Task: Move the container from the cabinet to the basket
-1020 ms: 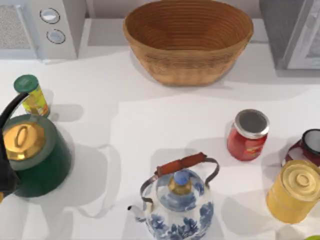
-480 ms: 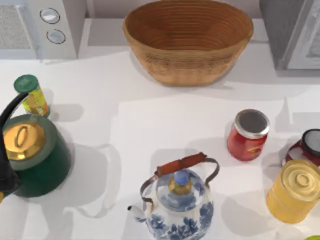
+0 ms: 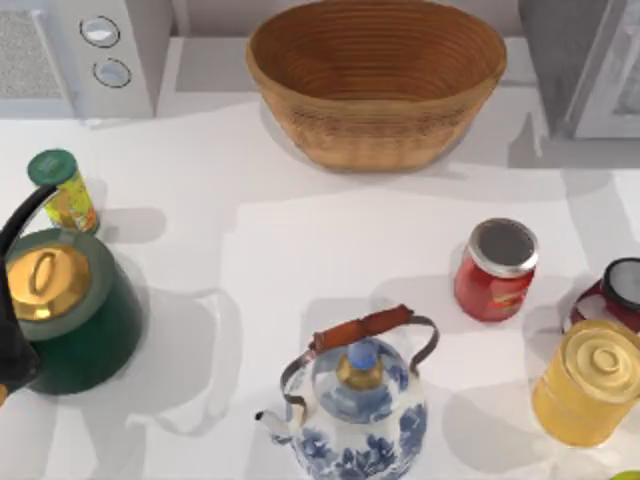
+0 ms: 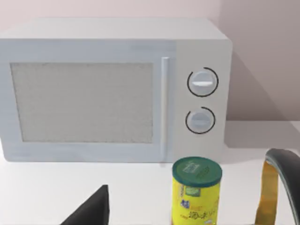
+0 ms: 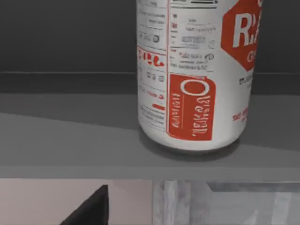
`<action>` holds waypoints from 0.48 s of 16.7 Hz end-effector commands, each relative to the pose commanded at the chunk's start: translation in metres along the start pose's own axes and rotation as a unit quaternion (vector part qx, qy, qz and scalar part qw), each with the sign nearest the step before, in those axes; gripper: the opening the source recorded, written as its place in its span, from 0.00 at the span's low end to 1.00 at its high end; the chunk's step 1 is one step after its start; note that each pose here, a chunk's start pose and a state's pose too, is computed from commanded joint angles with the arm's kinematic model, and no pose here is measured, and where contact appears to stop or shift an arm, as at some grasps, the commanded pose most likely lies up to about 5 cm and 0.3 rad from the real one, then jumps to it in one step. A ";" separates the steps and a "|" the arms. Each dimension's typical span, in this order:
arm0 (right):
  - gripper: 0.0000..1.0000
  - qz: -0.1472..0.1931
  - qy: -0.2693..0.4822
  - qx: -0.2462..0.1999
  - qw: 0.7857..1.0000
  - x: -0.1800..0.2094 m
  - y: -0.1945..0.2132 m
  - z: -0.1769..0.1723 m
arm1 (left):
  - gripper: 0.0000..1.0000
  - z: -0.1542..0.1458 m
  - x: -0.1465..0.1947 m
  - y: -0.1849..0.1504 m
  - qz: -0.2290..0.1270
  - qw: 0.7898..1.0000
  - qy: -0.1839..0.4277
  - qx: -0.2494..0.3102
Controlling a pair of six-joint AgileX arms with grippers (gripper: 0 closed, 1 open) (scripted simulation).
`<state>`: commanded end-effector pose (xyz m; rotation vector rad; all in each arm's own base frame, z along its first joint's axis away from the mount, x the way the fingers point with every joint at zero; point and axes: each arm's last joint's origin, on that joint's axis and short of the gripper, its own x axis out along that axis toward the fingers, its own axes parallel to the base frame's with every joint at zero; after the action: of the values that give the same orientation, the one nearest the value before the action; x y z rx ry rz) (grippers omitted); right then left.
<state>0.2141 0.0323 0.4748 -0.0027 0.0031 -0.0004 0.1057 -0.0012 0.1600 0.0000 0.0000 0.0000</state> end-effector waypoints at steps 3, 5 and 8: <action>1.00 0.001 -0.008 0.002 1.000 0.021 0.008 0.025 | 1.00 0.000 0.000 0.000 0.000 1.000 0.000 0.000; 1.00 0.000 -0.005 0.002 1.000 0.033 0.012 0.032 | 1.00 0.000 0.000 0.000 0.000 1.000 0.000 0.000; 1.00 0.000 -0.002 0.001 1.000 0.042 0.015 0.035 | 1.00 0.000 0.000 0.000 0.000 1.000 0.000 0.000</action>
<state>0.2562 0.0473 0.5100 0.0000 0.0000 0.0000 0.1057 -0.0012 0.1600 0.0000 0.0000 0.0000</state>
